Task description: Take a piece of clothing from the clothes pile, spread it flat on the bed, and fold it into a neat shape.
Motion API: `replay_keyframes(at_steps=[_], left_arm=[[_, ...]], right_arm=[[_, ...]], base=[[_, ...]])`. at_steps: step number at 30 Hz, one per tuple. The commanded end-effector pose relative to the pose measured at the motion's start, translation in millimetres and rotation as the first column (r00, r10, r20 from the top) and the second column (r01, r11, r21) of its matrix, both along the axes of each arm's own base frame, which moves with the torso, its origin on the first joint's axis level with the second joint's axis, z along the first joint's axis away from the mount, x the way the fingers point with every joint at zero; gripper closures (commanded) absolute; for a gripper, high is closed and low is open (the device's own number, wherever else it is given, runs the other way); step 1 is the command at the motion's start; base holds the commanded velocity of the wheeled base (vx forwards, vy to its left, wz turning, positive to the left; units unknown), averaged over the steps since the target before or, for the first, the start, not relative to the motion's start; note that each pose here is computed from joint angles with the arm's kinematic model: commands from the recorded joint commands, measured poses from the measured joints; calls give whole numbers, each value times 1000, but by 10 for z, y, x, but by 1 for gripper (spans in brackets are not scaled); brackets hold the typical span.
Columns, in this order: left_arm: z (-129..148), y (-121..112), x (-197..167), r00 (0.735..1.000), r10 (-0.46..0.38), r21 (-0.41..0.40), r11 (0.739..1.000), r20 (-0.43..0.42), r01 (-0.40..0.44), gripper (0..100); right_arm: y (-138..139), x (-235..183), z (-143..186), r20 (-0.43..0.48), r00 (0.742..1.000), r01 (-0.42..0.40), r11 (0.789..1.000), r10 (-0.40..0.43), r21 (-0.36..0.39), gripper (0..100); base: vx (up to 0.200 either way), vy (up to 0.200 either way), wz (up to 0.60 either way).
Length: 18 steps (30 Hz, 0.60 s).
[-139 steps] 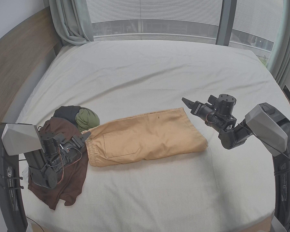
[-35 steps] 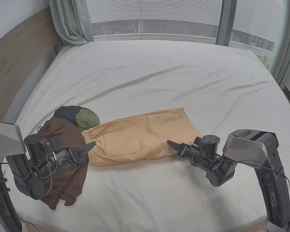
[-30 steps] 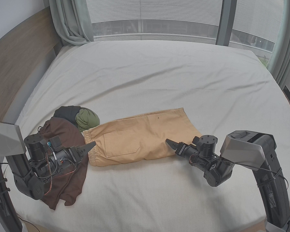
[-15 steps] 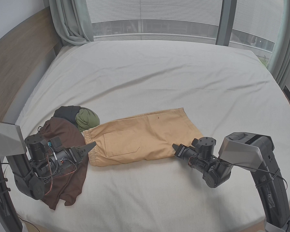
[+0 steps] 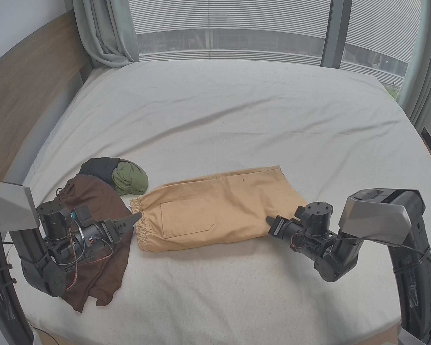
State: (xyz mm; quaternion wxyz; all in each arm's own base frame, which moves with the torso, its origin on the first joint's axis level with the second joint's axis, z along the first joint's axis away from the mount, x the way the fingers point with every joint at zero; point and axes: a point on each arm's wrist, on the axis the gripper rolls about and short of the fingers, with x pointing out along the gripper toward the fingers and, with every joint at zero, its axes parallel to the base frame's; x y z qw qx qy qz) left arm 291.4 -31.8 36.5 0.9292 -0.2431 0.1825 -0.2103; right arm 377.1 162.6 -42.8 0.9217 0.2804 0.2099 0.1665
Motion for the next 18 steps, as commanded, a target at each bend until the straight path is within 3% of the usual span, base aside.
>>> replay_keyframes(at_steps=[1, 11, 18], left_arm=[[-23, 1, -8, 1000, -1, 1, 1000, -9, 1, 0], [-25, -33, -27, 999, -28, -17, 999, -22, 28, 0], [-20, -77, -43, 998, -64, -37, 997, -30, 63, 0]], right_arm=[[-99, -250, 113, -23, 1000, -5, 999, 4, -53, 100], [-383, -845, 59, -112, 994, -5, 980, -18, -198, 100], [-486, -1049, -9, -161, 987, -11, 972, -28, -237, 100]], base=[[0, 0, 0], [0, 0, 0], [0, 0, 0]])
